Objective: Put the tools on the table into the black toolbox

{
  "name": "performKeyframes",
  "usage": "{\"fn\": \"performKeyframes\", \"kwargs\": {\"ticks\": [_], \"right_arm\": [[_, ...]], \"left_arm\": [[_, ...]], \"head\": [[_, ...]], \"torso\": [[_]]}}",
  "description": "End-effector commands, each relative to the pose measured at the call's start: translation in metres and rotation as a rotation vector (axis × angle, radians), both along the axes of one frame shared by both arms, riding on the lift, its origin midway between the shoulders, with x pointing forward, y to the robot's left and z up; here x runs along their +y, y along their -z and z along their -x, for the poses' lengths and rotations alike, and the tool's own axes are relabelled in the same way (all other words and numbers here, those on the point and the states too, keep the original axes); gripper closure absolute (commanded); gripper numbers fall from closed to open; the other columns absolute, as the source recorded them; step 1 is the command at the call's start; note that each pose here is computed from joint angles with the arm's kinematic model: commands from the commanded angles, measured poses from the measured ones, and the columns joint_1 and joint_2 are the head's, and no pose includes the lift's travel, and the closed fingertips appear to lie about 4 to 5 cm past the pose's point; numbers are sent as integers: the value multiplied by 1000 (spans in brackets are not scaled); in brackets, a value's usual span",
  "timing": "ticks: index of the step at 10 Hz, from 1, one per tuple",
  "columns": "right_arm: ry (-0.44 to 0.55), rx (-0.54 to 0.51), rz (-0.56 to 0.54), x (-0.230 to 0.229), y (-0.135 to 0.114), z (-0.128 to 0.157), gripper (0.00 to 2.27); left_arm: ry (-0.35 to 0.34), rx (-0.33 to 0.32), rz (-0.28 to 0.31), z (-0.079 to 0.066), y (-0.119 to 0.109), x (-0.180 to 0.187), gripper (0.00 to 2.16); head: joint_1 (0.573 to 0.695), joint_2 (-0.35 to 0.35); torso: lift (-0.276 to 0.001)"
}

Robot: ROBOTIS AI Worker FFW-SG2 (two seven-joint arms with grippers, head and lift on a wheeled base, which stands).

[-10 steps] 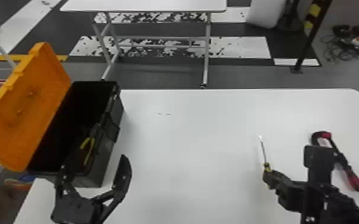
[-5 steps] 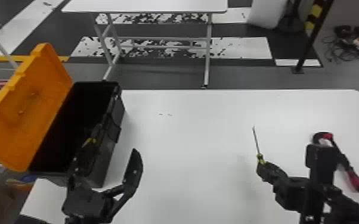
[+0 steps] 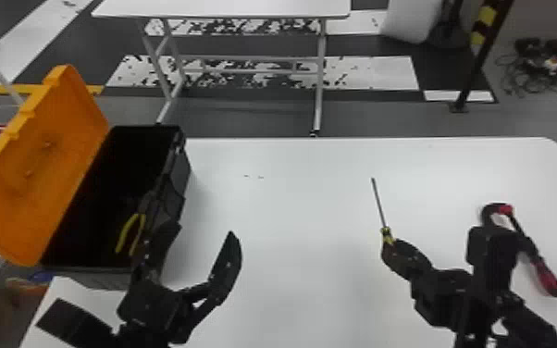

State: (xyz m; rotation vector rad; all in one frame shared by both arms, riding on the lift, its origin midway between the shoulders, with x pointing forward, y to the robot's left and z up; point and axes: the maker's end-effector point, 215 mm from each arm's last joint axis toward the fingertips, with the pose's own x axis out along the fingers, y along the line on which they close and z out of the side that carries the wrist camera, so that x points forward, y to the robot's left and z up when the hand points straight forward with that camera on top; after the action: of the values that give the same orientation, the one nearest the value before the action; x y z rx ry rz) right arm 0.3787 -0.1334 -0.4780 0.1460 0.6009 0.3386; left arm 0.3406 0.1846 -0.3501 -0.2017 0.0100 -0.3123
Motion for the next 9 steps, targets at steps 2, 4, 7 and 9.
{"fn": "performKeyframes", "kwargs": {"ticks": [2,4,7,9], "right_arm": [[-62,-62,-3,26,-17,6,2240],[-113,-99,-3,48,-26,10,2240],[-166,-145,-9,75,-37,18,2240],[-209,-180,-21,100,-51,29,2240]], "left_arm": [[62,48,37,0,-2,-22,76],[109,77,53,0,-3,-41,76],[184,170,80,3,9,-64,76],[228,217,95,2,13,-75,80]], "head": [[695,83],[695,89],[695,93],[695,109]], "torso": [[-75],[-75],[-75],[-75]]}}
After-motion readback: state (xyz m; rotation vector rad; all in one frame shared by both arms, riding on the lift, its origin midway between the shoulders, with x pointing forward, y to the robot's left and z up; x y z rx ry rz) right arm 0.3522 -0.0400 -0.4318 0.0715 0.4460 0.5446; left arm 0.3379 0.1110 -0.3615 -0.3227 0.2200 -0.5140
